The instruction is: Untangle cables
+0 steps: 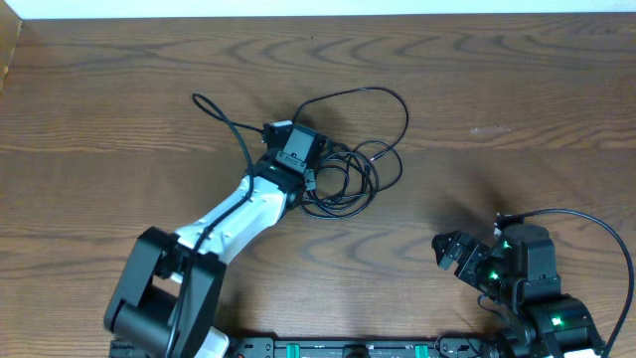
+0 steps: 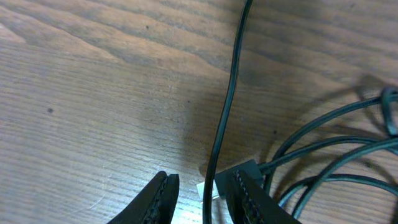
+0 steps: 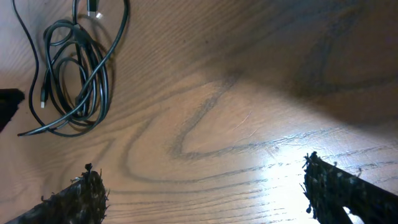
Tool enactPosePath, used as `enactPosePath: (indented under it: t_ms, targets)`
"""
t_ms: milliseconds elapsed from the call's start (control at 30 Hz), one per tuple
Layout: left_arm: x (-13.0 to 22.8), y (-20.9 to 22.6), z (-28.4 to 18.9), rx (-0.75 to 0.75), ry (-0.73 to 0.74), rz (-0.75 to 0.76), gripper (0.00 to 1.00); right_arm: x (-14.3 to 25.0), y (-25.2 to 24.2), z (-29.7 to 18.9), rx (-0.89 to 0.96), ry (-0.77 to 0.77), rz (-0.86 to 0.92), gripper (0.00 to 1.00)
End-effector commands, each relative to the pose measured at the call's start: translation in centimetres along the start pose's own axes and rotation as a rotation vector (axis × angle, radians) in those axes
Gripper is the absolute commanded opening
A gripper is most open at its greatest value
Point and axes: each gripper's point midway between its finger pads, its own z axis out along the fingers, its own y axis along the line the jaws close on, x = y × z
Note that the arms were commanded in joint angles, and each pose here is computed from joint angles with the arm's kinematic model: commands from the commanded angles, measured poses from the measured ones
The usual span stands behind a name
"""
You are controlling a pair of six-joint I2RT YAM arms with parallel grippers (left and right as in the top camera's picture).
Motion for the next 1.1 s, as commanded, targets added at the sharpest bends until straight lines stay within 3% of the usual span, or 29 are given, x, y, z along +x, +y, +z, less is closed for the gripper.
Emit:
enactPosePath:
  t_ms: [0, 800, 933, 1067]
  targets:
    - [0.4, 0.3, 0.8, -0.02, 0.009, -0.01, 0.33, 0.0, -0.2, 0.0, 0.005, -0.006, 0.014, 0.99]
    - [1.1, 0.0, 2.5, -0.027, 0.024, -0.008, 0.32, -0.2, -0.4, 0.0, 0.016, -0.016, 0.014, 0.99]
    - [1.1, 0.0, 2.5, -0.026, 0.024, -0.008, 0.24, -0.2, -0.4, 0.0, 0.016, -0.016, 0.014, 0.99]
    - [1.1, 0.0, 2.5, -0.027, 0.025, -0.008, 0.23, -0.2, -0.4, 0.0, 0.016, -0.016, 0.014, 0.99]
